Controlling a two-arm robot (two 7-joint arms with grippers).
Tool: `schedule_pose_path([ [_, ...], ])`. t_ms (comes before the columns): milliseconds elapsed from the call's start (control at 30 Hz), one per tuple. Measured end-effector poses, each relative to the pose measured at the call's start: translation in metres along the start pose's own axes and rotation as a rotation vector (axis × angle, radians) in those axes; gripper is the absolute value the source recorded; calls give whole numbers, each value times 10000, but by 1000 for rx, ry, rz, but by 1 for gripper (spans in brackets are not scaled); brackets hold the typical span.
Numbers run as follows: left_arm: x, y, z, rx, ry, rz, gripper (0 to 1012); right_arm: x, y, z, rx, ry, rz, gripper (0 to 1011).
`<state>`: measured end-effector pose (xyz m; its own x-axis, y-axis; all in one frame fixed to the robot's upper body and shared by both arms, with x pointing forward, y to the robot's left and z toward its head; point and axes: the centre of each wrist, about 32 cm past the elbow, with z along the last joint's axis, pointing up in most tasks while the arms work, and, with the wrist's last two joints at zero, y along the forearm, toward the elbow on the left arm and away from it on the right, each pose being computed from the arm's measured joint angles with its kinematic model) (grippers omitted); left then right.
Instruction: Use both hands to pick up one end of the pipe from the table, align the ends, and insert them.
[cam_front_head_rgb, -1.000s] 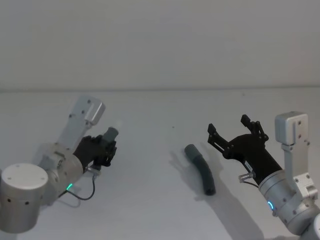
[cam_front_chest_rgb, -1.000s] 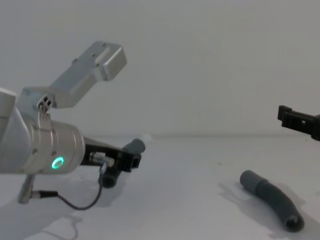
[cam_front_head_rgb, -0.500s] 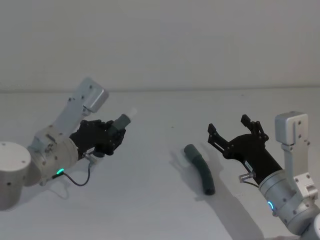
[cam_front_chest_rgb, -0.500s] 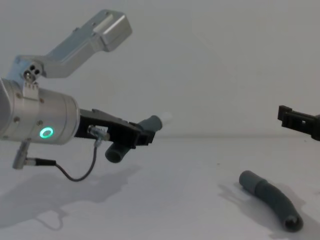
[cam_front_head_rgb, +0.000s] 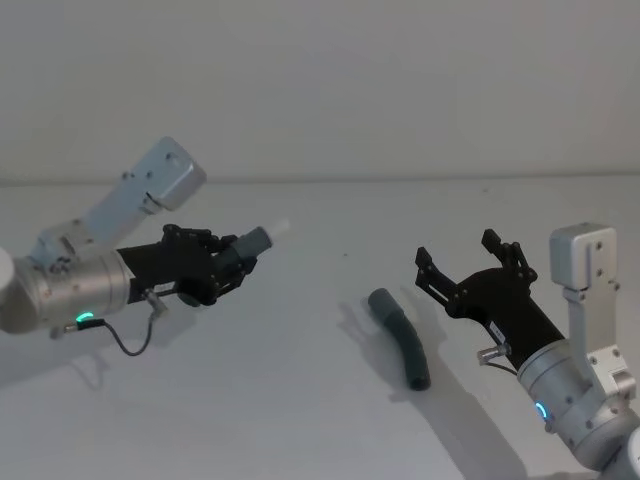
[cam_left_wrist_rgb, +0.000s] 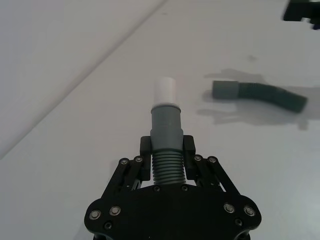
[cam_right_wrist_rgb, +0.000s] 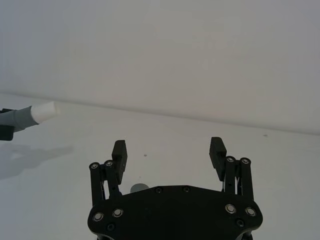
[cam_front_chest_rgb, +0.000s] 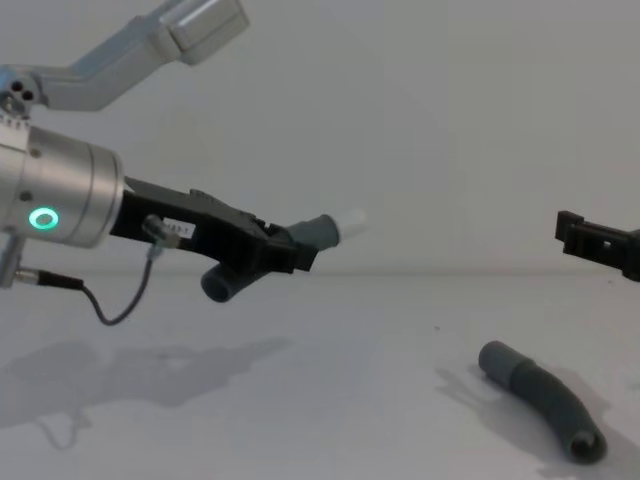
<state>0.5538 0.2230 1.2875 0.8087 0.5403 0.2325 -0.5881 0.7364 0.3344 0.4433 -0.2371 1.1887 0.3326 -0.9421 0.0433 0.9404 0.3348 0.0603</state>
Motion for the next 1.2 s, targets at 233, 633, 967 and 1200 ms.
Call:
schedule_pose_path([
  [233, 211, 67, 63, 13, -37, -114, 335, 0, 0, 0, 0, 0, 0, 1004],
  [633, 625, 139, 285, 75, -101, -341, 335, 0, 0, 0, 0, 0, 0, 1004],
  [967, 954, 91, 527, 173, -139, -530, 335, 0, 0, 0, 0, 0, 0, 1004],
  [1200, 1121, 57, 665, 230, -150, -620, 335, 0, 0, 0, 0, 0, 0, 1004],
])
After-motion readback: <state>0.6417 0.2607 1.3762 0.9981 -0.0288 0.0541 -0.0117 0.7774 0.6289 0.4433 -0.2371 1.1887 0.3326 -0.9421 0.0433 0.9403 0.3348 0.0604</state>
